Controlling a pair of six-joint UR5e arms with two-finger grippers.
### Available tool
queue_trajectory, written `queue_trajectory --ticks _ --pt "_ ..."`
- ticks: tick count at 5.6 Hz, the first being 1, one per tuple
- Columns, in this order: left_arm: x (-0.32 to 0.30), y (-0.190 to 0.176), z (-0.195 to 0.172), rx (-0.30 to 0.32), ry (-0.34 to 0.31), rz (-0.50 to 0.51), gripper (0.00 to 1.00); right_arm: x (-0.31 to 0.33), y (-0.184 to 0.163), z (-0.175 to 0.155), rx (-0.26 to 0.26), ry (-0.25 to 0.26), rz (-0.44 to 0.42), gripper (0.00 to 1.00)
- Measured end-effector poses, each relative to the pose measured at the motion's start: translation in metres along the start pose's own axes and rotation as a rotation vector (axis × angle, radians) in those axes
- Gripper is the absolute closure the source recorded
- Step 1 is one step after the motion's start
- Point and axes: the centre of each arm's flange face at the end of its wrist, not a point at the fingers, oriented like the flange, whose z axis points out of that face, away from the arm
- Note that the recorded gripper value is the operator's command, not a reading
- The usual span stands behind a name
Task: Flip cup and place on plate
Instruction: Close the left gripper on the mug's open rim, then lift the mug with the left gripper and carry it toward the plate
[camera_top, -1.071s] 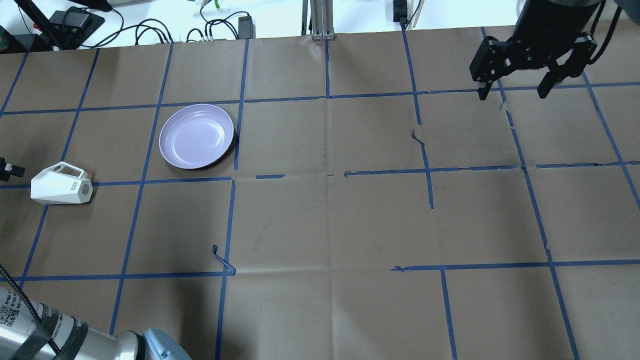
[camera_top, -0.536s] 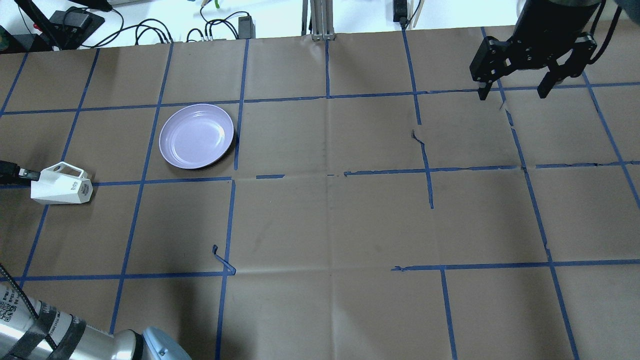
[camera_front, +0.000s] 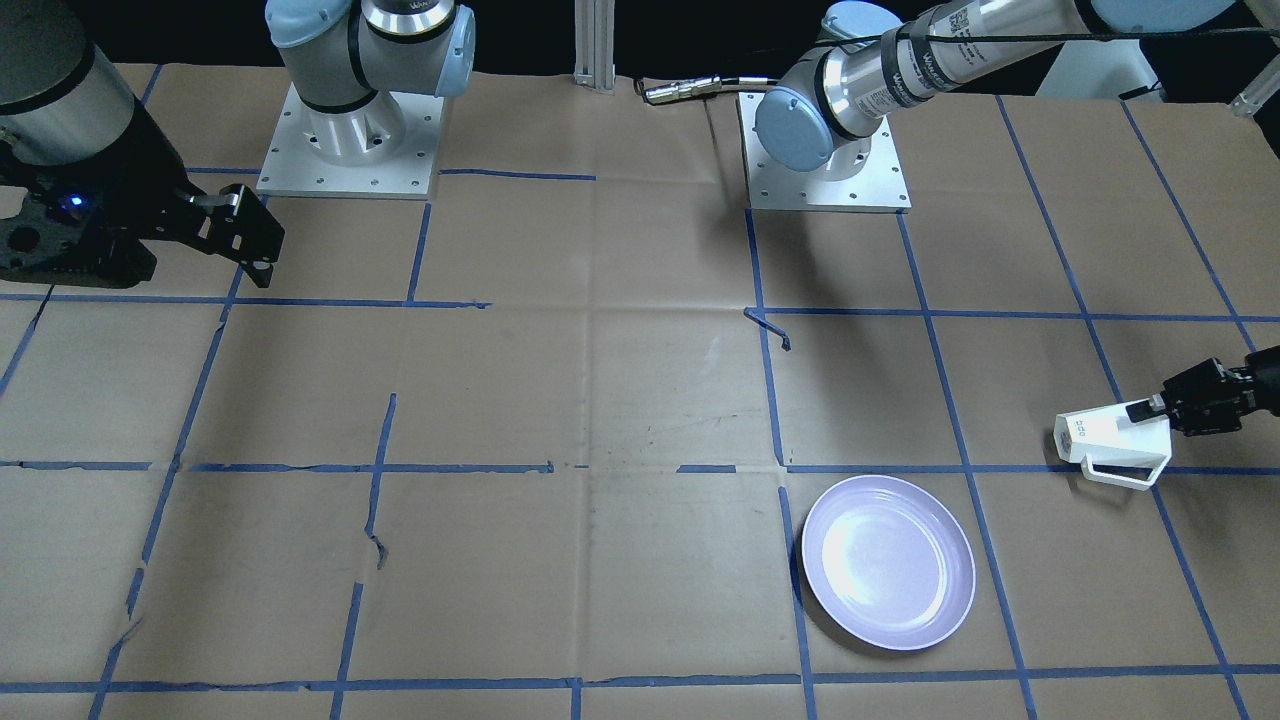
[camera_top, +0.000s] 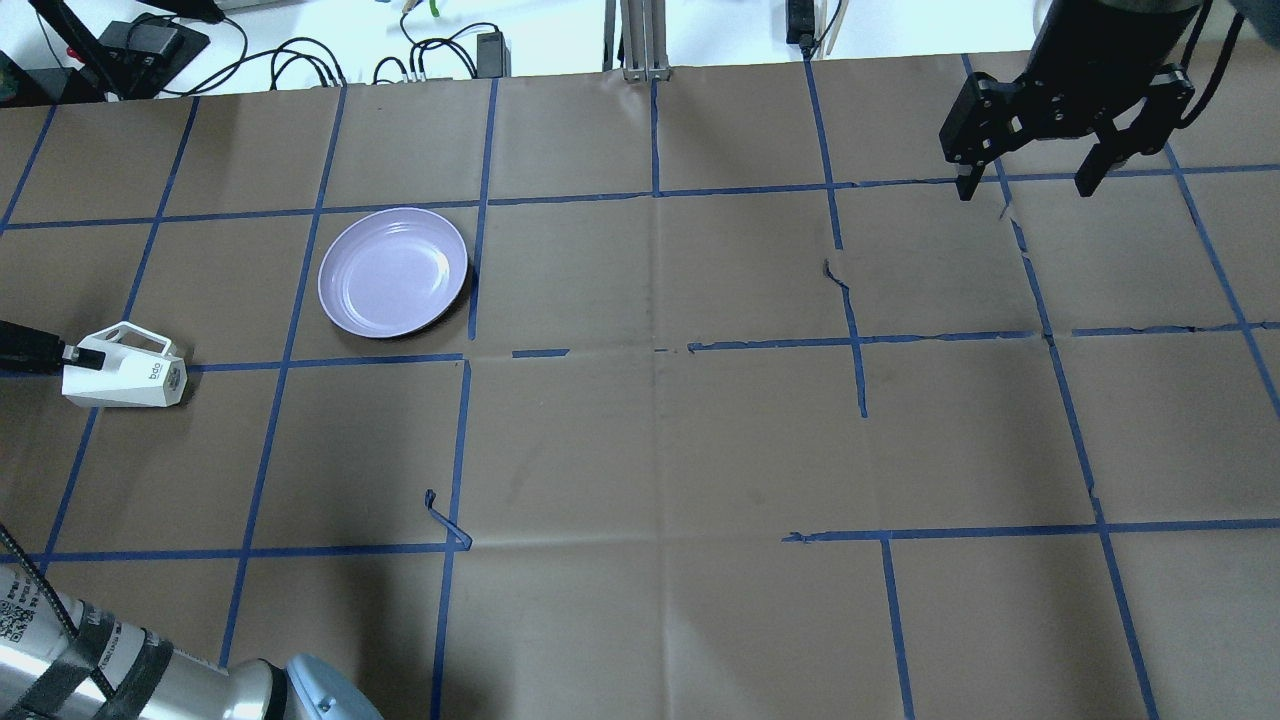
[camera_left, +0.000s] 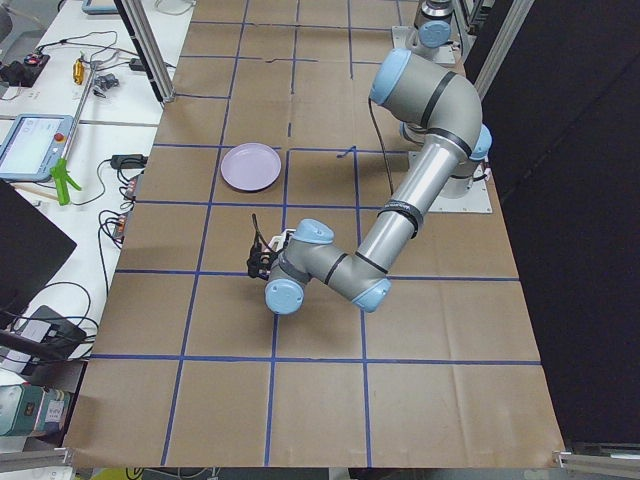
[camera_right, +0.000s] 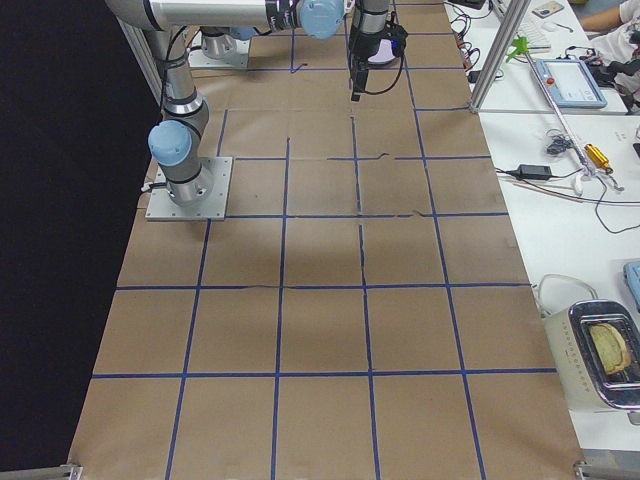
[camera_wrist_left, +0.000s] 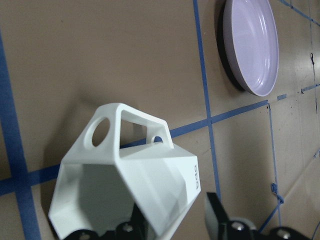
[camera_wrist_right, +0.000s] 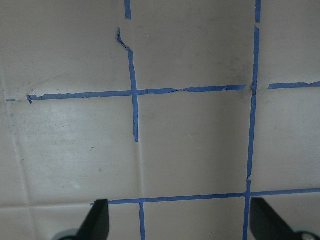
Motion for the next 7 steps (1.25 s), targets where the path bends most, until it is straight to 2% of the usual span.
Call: queue_trajectory --ticks 2,4,6,7 --pt "0.031 -0.013 -0.011 0.016 -0.019 -0.015 1.00 0.000 0.000 0.000 0.000 0.000 0.000 0.00" --pt "0.114 -0.051 -0.014 -0.009 -0.094 -0.012 1.00 0.000 0.000 0.000 0.000 0.000 0.000 0.00" --pt "0.217 -0.106 0.025 -0.064 -0.209 0.028 1.00 0.000 0.000 0.000 0.001 0.000 0.000 0.00" --pt "0.257 -0.130 0.059 -0.098 -0.295 0.033 1.00 0.000 0.000 0.000 0.000 0.000 0.000 0.00"
